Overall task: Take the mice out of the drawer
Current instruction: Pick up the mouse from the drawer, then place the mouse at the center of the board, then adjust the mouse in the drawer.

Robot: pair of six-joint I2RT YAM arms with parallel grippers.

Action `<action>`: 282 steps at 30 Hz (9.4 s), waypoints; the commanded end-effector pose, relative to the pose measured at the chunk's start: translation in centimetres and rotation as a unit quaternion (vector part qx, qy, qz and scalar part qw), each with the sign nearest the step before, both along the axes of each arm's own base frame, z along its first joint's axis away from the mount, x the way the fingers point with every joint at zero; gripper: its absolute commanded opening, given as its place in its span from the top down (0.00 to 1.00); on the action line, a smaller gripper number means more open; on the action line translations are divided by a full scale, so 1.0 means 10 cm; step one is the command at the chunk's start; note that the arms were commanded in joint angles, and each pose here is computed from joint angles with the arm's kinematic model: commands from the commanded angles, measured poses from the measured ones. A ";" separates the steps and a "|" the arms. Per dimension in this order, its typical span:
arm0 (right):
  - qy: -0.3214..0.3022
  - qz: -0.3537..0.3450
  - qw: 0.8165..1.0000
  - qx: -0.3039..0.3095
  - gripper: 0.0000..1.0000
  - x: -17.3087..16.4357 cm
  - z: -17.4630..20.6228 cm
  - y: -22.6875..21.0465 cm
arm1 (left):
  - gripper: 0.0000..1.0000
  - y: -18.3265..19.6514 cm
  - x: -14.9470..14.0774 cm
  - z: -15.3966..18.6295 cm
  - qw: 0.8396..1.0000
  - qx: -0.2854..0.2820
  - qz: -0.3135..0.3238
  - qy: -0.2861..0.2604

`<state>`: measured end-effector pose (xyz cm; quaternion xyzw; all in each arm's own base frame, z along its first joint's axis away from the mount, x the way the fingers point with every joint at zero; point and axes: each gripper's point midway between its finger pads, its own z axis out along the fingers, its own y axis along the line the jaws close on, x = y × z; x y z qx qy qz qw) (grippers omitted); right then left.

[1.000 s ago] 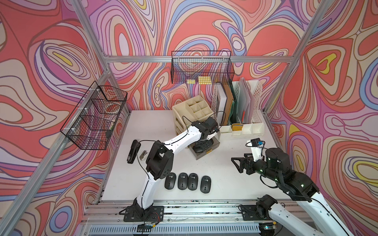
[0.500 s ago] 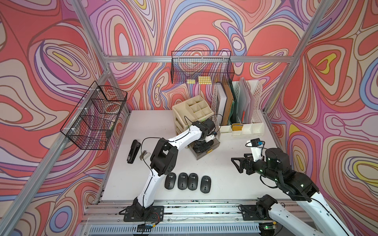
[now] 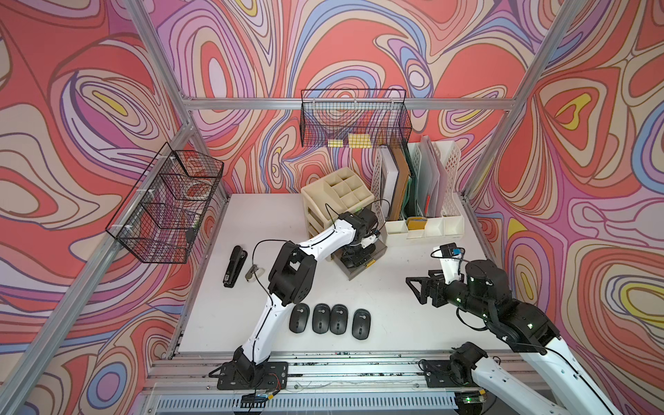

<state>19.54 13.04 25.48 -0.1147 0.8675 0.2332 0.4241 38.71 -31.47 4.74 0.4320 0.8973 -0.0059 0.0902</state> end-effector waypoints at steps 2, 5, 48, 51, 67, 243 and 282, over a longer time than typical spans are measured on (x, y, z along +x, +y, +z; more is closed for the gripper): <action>-0.005 0.006 1.000 0.000 0.06 0.01 0.00 0.02 | 0.31 0.01 -0.02 -0.09 0.999 -0.007 0.042 0.021; -0.004 0.006 1.000 -0.001 0.06 0.01 0.00 0.02 | 0.37 0.00 -0.06 -0.07 0.998 -0.018 0.055 0.025; -0.019 0.007 1.000 0.008 0.06 -0.03 0.09 0.01 | 0.47 -0.06 -0.25 1.01 0.983 -0.080 0.074 -0.146; -0.020 0.027 0.999 0.024 0.06 -0.11 0.16 0.06 | 0.48 0.01 -0.39 1.11 0.981 -0.073 0.111 -0.142; 0.013 0.172 0.983 0.067 0.04 -0.86 0.37 0.20 | 0.49 -0.15 -1.61 1.19 0.943 -0.140 0.297 -0.058; 0.176 -0.207 0.962 0.022 1.00 2.56 -1.65 0.82 | 0.01 1.17 -0.66 2.30 0.917 -0.340 0.160 -0.135; 0.029 0.025 0.998 0.055 0.02 0.54 0.39 0.41 | 0.09 0.88 -0.72 2.36 0.922 -0.342 0.141 -0.118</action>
